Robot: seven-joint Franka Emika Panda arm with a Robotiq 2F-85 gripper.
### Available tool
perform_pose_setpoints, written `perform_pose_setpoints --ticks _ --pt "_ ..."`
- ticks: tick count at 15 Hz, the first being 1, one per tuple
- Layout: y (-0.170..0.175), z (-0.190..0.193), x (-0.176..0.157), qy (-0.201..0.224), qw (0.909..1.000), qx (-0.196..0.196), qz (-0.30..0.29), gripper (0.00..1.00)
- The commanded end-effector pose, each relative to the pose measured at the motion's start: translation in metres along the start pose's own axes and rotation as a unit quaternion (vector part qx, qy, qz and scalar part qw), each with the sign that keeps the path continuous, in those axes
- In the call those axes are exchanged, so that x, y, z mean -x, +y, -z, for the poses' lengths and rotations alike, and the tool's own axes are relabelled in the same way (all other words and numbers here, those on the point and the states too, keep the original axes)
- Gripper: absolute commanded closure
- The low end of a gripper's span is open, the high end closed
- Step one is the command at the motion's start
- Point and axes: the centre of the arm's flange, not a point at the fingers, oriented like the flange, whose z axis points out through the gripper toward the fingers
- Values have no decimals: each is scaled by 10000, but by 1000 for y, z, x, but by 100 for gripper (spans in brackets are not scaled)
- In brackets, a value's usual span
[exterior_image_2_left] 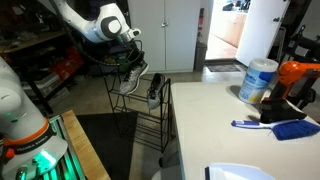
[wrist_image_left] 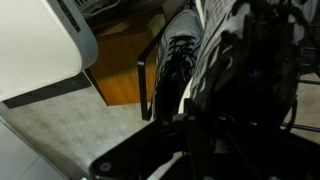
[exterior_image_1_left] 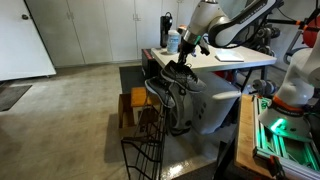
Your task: Remove the shoe from the table and put it on the top rack of the shoe rack next to the shoe on the shoe rack
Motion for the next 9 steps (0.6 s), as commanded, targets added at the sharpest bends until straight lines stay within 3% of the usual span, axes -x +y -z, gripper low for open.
perform_pose_setpoints --ticks 1,3,5,9 --pt "1 -17 -13 248 9993 205 198 95" --pt "-1 -39 -26 465 9979 113 435 95" --pt "-9 -58 -36 843 9947 -264 525 95" --pt "-21 -101 -49 1305 9879 -636 540 95"
